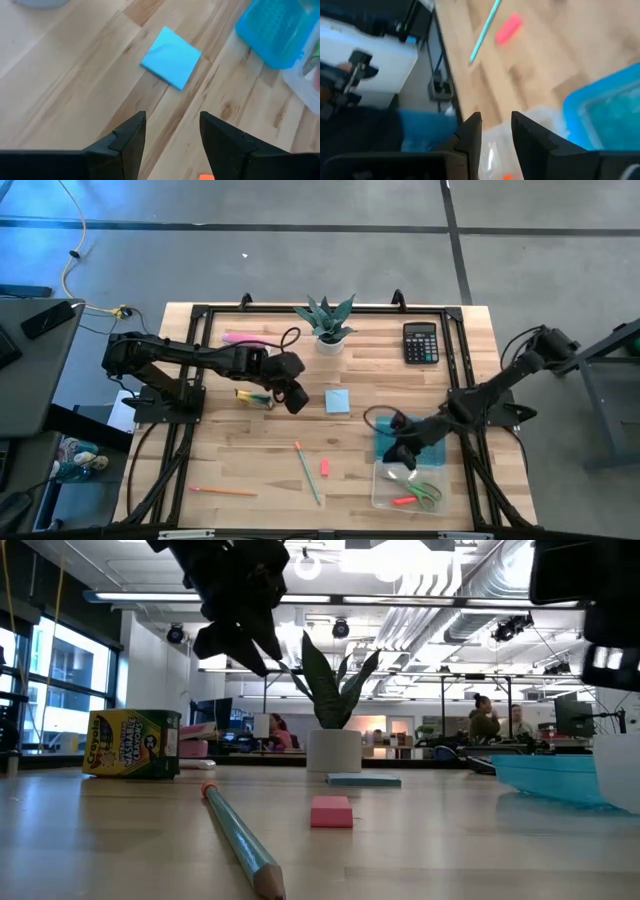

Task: Pack school essentials
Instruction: Put the orange pencil into the blue supply box

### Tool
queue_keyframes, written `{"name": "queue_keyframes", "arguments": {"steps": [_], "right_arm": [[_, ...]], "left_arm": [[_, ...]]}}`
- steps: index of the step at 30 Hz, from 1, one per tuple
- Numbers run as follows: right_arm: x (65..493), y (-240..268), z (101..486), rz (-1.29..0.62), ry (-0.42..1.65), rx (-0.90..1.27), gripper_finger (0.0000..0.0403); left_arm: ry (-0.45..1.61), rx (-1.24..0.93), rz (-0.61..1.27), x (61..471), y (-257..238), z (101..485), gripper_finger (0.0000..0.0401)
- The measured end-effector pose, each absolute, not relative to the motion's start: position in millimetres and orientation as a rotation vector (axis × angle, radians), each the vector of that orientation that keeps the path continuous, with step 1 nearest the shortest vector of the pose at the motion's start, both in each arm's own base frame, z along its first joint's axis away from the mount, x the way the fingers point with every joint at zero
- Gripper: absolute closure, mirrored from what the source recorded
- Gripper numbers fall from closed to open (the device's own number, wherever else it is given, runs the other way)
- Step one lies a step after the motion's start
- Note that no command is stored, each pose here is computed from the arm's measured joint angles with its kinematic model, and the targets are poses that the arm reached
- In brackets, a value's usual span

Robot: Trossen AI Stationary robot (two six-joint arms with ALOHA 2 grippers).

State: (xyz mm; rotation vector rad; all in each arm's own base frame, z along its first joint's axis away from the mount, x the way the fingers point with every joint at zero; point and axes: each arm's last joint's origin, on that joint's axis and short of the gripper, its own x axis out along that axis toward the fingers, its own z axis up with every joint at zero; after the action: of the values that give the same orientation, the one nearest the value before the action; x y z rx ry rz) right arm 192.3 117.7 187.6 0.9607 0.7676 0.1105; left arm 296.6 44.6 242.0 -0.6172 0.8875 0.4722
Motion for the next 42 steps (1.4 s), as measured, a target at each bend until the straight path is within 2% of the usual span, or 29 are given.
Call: {"name": "queue_keyframes", "arguments": {"steps": [8, 13, 20, 35, 42], "right_arm": [[191, 79, 207, 0.007, 0.636, 0.922, 0.0305], [189, 63, 218, -0.003, 0.554, 0.875, 0.0305], [189, 48, 220, -0.034, 0.53, 0.833, 0.0305], [191, 29, 218, -0.074, 0.542, 0.804, 0.0304], [191, 28, 218, -0.075, 0.54, 0.791, 0.0304]], "left_arm": [[1.071, -0.648, 0.52, 281, 42, 233, 0.0199], [1.266, -0.626, 0.431, 268, 26, 228, 0.0197], [1.458, -0.457, 0.285, 255, -26, 226, 0.0198], [1.638, -0.211, 0.141, 212, -116, 225, 0.0199], [1.588, -0.167, 0.095, 185, -151, 229, 0.0199]]}}
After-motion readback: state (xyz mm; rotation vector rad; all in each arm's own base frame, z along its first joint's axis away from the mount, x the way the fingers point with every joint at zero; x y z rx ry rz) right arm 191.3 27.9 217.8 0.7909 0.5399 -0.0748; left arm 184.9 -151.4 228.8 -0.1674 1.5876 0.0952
